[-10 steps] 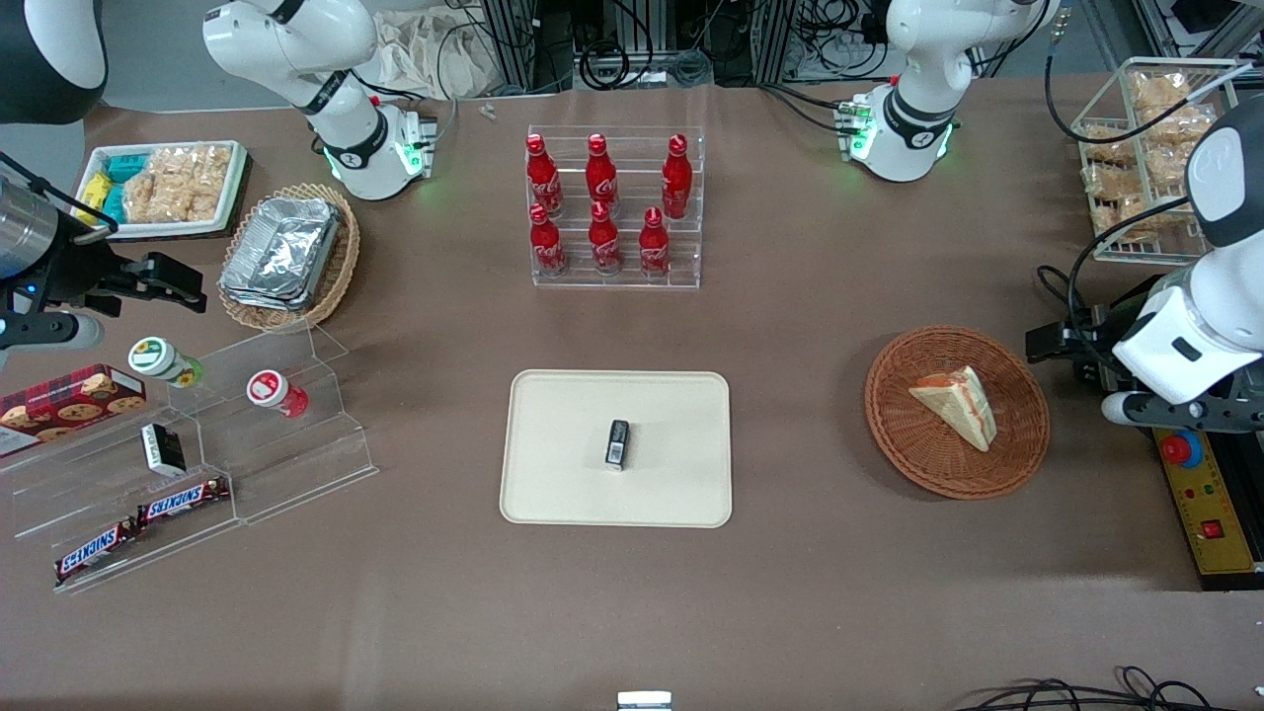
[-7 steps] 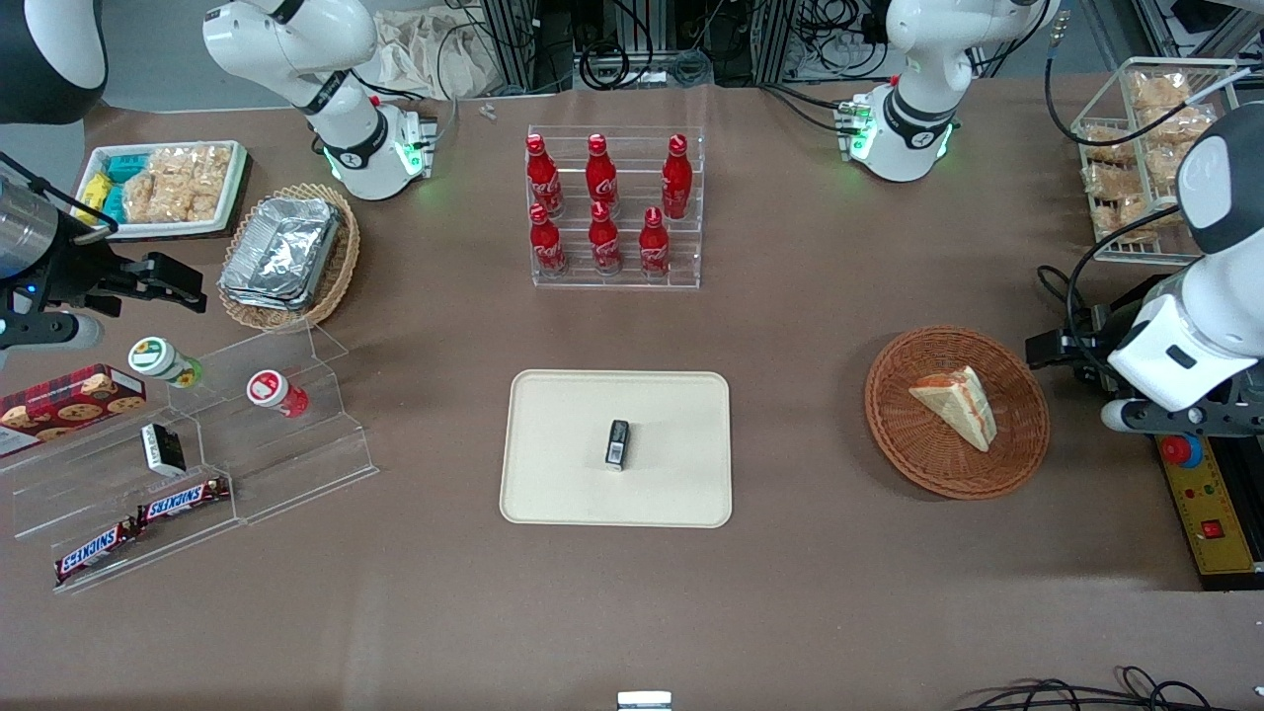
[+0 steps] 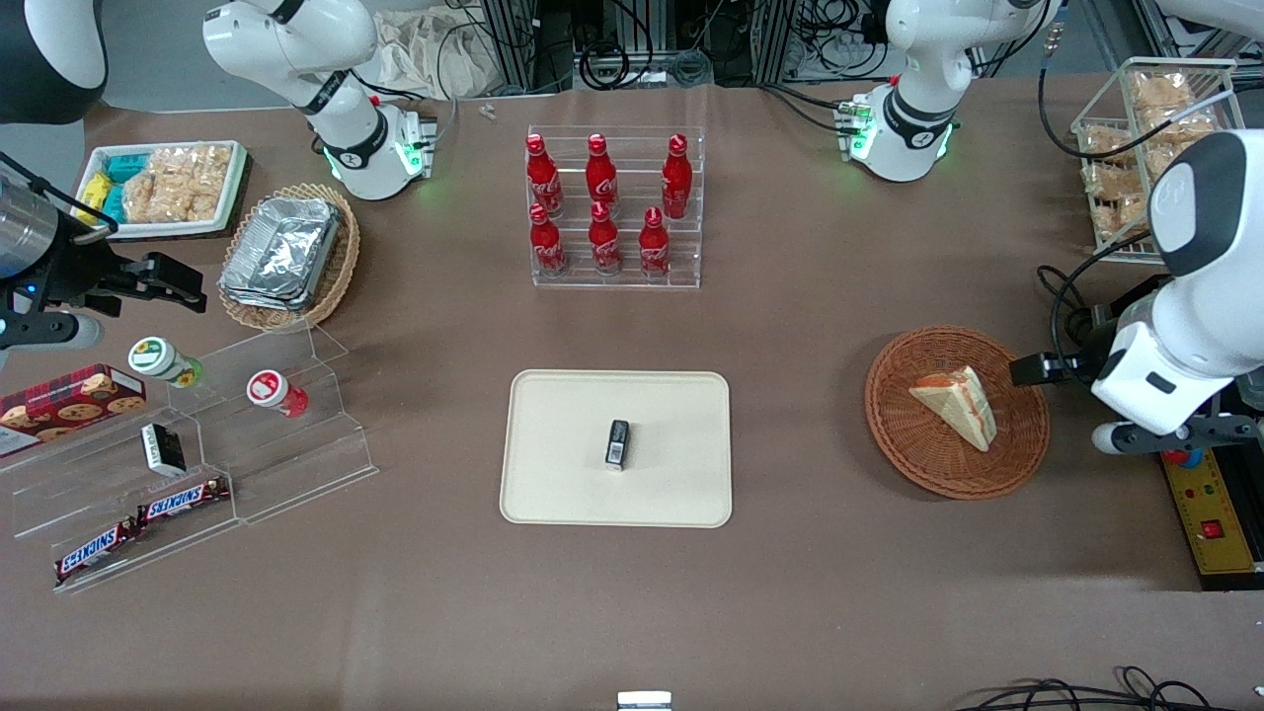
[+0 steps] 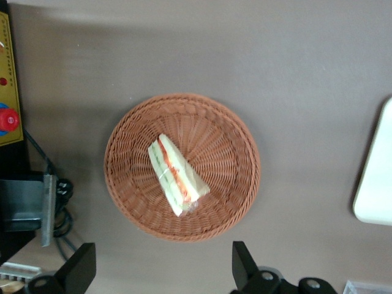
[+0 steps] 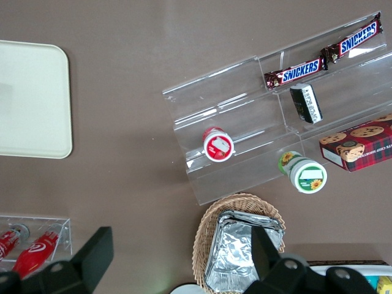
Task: Place sandwich from basket to tray
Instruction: 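Move the left gripper down over the wrapped sandwich in the basket, then lower the left gripper and close it on the sandwich, then lift the sandwich out of the basket and carry it toward the tray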
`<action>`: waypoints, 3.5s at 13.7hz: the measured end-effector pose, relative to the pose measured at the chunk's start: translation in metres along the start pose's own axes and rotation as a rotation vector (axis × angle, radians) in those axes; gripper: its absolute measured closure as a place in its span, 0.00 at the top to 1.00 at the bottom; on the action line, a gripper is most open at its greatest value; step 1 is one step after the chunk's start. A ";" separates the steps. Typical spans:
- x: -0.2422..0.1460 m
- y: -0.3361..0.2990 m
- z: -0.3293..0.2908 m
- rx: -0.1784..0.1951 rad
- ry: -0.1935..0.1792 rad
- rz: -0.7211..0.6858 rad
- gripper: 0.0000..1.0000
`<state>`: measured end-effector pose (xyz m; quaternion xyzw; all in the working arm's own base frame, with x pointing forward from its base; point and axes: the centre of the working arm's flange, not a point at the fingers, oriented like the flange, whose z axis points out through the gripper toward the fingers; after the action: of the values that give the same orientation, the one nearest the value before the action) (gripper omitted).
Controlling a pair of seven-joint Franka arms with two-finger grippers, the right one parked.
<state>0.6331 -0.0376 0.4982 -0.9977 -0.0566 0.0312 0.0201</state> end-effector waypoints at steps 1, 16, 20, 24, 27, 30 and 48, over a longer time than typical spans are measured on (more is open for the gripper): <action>0.002 -0.001 0.013 -0.004 0.011 -0.031 1.00; -0.007 -0.015 0.163 -0.010 -0.068 -0.664 1.00; -0.017 -0.013 0.204 -0.017 -0.072 -0.714 1.00; -0.034 -0.030 0.245 -0.017 -0.066 -0.749 1.00; -0.044 -0.037 0.264 -0.028 -0.049 -0.761 0.91; -0.042 -0.035 0.263 -0.035 -0.039 -0.778 0.56; -0.027 0.182 -0.015 -0.104 -0.029 -0.148 0.19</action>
<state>0.6275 -0.2224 0.5068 -0.9899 -0.1321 0.0410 -0.0304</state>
